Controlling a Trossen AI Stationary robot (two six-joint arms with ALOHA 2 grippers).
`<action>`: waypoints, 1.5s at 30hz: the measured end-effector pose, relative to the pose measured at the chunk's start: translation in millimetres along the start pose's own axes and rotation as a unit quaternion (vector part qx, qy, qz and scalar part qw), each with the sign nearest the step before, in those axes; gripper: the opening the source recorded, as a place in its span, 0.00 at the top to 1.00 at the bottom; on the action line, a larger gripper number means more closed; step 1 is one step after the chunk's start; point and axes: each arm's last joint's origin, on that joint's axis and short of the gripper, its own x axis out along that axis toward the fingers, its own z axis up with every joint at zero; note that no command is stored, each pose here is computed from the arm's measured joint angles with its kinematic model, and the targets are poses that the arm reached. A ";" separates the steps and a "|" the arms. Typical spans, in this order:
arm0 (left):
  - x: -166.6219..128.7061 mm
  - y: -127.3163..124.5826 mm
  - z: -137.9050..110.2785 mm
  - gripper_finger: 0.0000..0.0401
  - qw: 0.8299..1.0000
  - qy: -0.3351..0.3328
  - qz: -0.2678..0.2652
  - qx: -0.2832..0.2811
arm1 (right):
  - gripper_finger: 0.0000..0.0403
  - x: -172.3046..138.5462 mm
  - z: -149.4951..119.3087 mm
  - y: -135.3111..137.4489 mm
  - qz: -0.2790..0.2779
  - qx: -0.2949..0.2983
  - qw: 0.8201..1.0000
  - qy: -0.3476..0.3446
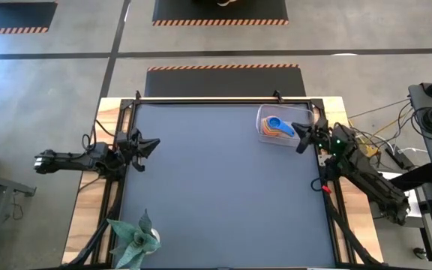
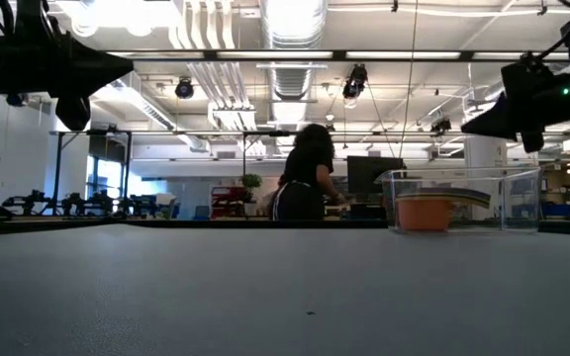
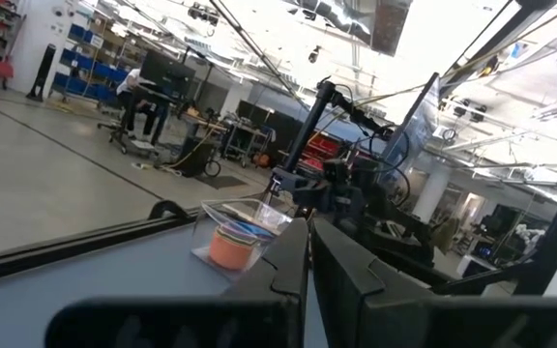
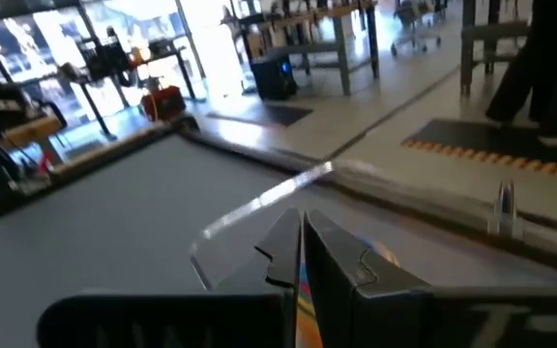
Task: Nest measuring cups in basket
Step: Return to Home Position
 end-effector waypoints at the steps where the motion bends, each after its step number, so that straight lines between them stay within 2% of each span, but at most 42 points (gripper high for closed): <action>1: 0.0 0.1 -0.2 1.00 1.000 0.000 0.000 0.001 | 0.98 1.3 -4.0 -1.0 -0.001 0.001 1.000 0.007; 10: -0.2 1.9 -5.1 1.00 1.000 0.023 0.008 0.003 | 0.98 4.2 -7.6 -2.2 0.003 -0.025 1.000 -0.008; 19: -0.5 1.9 -4.6 1.00 1.000 0.021 0.008 -0.005 | 0.98 2.9 -5.9 -1.4 0.007 -0.024 1.000 -0.009; 25: -0.5 -0.1 1.4 1.00 1.000 0.011 0.004 0.005 | 0.98 -11.9 21.9 7.3 0.021 -0.075 0.995 -0.055; 29: -0.5 1.3 -2.8 1.00 1.000 0.018 0.007 0.002 | 0.98 -10.0 17.1 6.2 0.023 -0.065 0.997 -0.041; 36: -0.5 2.0 -4.8 1.00 1.000 0.022 0.009 -0.005 | 0.98 -1.7 -6.4 0.8 0.030 -0.023 0.999 0.007; 45: -0.5 -1.5 4.7 1.00 1.000 0.003 -0.003 0.000 | 0.98 -0.4 -7.2 0.3 0.030 -0.037 0.999 0.005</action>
